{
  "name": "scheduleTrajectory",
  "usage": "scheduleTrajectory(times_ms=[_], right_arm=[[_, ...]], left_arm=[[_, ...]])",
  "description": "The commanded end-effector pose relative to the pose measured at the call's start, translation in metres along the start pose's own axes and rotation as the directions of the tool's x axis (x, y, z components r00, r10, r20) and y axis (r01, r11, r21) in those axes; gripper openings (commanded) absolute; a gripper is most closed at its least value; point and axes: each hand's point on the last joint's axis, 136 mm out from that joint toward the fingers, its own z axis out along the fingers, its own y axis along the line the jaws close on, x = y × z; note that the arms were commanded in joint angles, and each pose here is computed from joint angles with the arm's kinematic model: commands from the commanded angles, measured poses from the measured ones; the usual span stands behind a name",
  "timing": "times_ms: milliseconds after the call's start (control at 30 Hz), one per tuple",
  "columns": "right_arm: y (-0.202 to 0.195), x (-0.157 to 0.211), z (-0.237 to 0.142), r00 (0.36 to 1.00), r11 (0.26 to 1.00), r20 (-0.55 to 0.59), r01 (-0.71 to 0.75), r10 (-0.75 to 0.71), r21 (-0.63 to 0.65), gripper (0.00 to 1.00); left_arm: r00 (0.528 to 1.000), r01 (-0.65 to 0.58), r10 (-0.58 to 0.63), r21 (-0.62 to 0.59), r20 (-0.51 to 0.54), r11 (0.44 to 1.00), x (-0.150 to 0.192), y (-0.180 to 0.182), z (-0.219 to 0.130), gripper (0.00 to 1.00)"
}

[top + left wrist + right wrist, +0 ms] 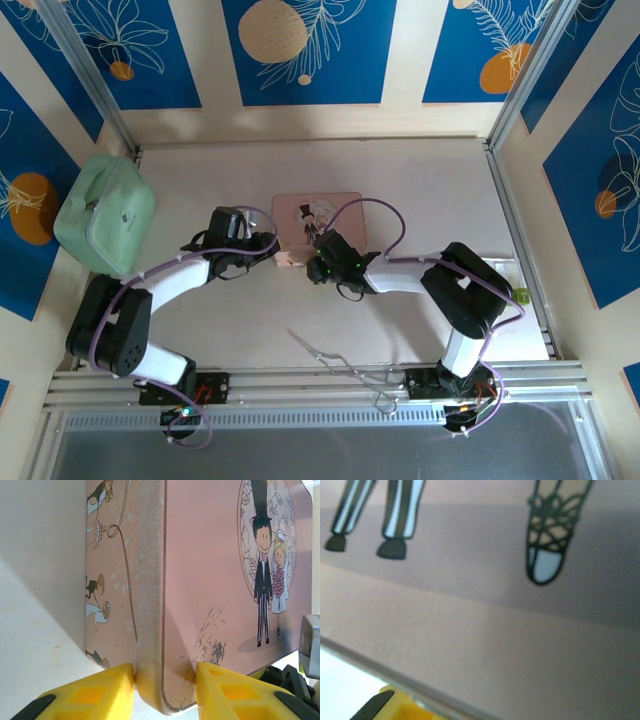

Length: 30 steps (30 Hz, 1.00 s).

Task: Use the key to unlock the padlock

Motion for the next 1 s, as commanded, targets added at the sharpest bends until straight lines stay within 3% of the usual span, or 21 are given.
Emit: scheduleTrajectory(times_ms=[0, 367, 967], right_arm=[[-0.001, 0.01, 0.005, 1.0, 1.0, -0.024, 0.006, -0.006, 0.0, 0.21], [0.002, 0.012, -0.002, 0.999, 1.0, -0.04, 0.005, -0.006, -0.018, 0.0], [0.01, 0.015, -0.01, 0.996, 0.981, -0.089, 0.012, -0.03, -0.193, 0.0]], left_arm=[[0.998, 0.041, -0.045, -0.067, -0.053, 0.997, 0.018, 0.022, -0.002, 0.36], [0.998, 0.042, -0.046, -0.074, -0.05, 0.996, 0.018, 0.025, -0.002, 0.36], [0.997, 0.045, -0.051, -0.085, -0.061, 0.995, 0.027, 0.033, -0.001, 0.36]])
